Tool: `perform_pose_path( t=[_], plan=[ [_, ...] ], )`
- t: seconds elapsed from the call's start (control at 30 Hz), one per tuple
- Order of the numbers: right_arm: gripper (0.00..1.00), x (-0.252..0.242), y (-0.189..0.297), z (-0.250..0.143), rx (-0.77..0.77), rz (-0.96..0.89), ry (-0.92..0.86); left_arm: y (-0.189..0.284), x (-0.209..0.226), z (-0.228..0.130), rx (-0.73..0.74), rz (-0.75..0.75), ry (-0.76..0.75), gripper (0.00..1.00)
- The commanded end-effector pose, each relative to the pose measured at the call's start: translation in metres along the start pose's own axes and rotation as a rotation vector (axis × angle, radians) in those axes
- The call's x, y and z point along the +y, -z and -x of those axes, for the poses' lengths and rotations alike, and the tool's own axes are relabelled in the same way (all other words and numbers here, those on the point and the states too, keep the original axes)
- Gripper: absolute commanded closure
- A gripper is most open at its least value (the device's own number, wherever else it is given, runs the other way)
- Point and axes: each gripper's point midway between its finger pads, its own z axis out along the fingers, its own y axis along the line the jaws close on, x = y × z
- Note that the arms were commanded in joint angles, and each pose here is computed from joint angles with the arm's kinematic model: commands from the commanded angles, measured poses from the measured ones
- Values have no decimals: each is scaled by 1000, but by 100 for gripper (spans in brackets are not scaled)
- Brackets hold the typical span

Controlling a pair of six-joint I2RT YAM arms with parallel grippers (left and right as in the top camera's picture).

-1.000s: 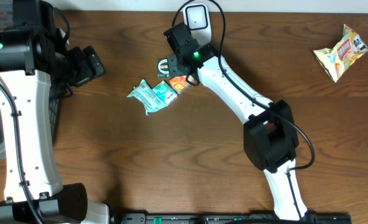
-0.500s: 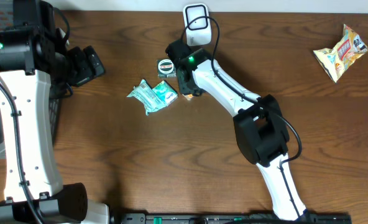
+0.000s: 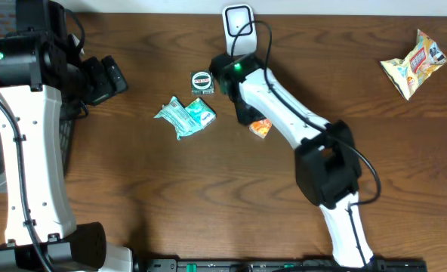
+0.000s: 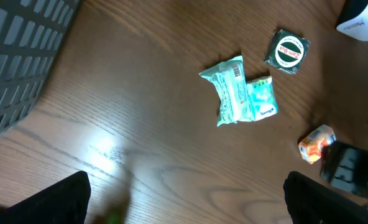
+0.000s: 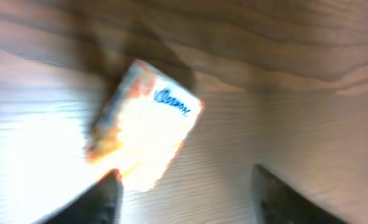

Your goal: Scan the item barcode

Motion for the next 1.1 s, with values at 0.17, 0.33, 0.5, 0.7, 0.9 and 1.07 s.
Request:
perform_pose_path(
  t=[0.17, 0.33, 0.5, 0.7, 0.9, 1.07],
  plan=[
    [37, 33, 12, 11, 56, 405, -41, 5, 1, 1, -14, 1, -1, 2],
    [57, 23, -12, 2, 149, 388, -88, 5, 1, 1, -14, 1, -1, 2],
    [57, 30, -25, -3, 163, 349, -71, 5, 1, 1, -14, 1, -1, 2],
    [60, 20, -56, -17, 184, 185, -96, 5, 1, 1, -14, 1, -1, 2],
    [89, 6, -51, -21, 192, 153, -32, 5, 1, 1, -14, 1, -1, 2],
    [99, 13, -21, -20, 178, 334, 56, 5, 1, 1, -14, 1, -1, 2]
  ],
)
